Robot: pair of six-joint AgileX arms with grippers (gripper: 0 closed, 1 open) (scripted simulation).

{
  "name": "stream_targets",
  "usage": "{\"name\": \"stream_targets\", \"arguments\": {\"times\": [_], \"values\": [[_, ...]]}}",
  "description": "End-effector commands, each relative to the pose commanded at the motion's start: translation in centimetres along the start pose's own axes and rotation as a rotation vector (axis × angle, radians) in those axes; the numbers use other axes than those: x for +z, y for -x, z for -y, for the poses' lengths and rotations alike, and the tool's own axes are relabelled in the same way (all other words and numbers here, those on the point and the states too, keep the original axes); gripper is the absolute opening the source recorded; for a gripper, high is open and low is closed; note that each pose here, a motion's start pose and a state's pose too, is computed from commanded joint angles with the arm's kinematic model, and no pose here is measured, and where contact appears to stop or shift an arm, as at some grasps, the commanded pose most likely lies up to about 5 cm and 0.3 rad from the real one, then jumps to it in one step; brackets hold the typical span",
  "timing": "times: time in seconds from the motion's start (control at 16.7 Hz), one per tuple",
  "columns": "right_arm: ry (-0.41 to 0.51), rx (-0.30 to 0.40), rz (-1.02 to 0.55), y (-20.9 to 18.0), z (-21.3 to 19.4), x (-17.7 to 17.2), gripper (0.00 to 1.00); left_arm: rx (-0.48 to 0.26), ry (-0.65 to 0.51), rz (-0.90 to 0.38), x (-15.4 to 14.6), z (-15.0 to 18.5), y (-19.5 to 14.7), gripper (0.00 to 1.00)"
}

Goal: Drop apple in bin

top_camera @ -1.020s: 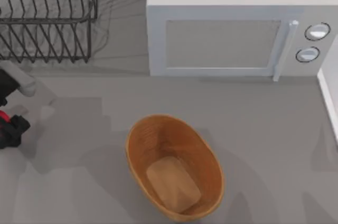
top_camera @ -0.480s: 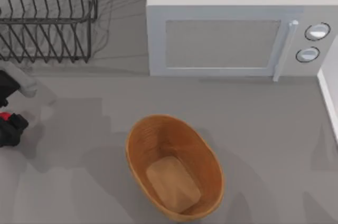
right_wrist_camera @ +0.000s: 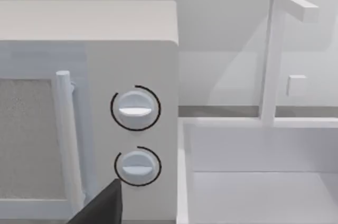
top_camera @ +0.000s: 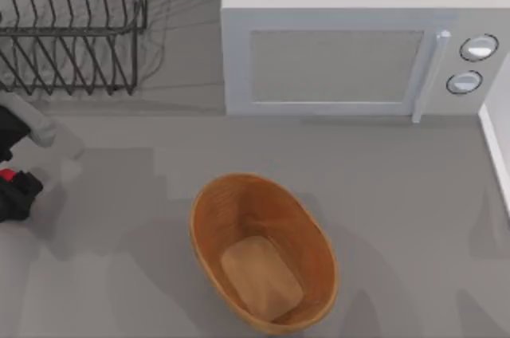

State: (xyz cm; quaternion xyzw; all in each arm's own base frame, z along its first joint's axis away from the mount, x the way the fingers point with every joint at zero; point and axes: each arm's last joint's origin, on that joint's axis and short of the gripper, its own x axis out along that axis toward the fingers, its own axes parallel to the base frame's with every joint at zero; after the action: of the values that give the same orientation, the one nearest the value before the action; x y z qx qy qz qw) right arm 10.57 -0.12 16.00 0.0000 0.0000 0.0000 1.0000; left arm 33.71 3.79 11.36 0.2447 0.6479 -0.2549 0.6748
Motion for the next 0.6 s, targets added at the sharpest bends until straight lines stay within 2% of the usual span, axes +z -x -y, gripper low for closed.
{"name": "stream_targets", "arguments": {"times": [0.24,0.6], "values": [[0.0,0.0,0.0,0.0,0.0,0.0,1.0,0.009,0.006,0.008,0.5,-0.7,2.0,0.0],[0.0,0.0,0.0,0.0,0.0,0.0,1.0,-0.021,0.001,-0.019,0.9,-0.7,10.4,0.0]]}}
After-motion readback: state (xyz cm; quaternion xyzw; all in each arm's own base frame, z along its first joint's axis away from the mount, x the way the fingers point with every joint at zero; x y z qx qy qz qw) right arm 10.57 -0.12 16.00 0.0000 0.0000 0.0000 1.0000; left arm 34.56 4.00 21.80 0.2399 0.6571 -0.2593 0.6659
